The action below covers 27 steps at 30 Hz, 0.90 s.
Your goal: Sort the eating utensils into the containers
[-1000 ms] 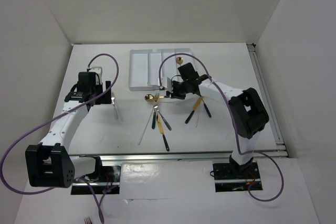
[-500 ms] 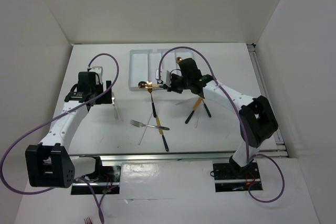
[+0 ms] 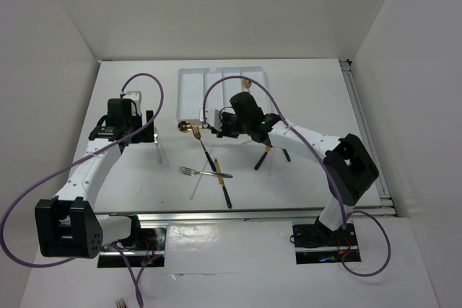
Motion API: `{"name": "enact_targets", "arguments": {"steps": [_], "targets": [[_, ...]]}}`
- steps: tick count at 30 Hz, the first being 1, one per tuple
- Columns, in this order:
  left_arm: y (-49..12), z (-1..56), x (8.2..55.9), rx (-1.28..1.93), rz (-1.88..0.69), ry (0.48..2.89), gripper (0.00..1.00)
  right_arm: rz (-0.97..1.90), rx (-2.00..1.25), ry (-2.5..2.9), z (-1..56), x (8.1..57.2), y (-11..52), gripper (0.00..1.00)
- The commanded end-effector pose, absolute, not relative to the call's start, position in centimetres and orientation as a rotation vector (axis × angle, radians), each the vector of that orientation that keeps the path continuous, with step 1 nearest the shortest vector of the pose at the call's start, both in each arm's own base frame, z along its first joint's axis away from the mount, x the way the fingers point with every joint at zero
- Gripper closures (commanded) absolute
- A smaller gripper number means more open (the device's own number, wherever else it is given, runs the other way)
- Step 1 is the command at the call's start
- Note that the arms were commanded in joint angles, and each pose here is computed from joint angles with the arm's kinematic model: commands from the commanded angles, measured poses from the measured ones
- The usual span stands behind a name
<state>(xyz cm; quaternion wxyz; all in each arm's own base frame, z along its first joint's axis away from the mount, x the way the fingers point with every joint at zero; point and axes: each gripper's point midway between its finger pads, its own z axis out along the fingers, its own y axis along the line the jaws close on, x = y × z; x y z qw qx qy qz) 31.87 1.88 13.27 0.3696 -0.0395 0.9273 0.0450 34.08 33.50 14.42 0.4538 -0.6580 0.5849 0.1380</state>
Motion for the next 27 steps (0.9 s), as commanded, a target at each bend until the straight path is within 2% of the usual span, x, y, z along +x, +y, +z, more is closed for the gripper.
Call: {"name": "enact_targets", "arguments": {"steps": [1,6,10,12,14,17,20,23,27], "targets": [[1.6,13.7,32.4,-0.126,0.094,2.345,0.0,0.178,-1.471,1.394,16.5,36.8,35.1,1.0],[1.8,13.4,32.4,-0.13,0.106,2.353,0.0,-0.036,-1.354,1.356,17.4,39.3,34.7,1.0],[1.8,13.4,32.4,-0.13,0.106,2.353,0.0,-0.043,-1.293,1.413,17.4,40.3,34.4,1.0],[1.7,13.6,32.6,-0.141,0.101,2.343,0.0,0.019,-1.259,1.508,17.3,40.9,33.8,1.0],[1.7,13.6,32.6,-0.141,0.101,2.343,0.0,0.155,-1.084,1.657,18.9,43.0,32.1,1.0],[1.7,13.3,32.4,-0.152,0.096,2.341,0.0,0.432,-0.836,1.906,19.4,44.0,27.2,1.0],[1.5,13.5,32.6,-0.16,0.078,2.321,0.0,0.545,-0.549,1.969,21.3,45.2,22.1,1.0],[1.3,13.4,33.1,-0.168,0.06,2.322,0.0,0.62,-0.346,2.04,20.4,46.6,19.2,1.0],[1.2,14.0,34.2,-0.178,0.055,2.314,0.01,0.857,-0.15,2.206,18.3,47.4,17.8,1.0]]}}
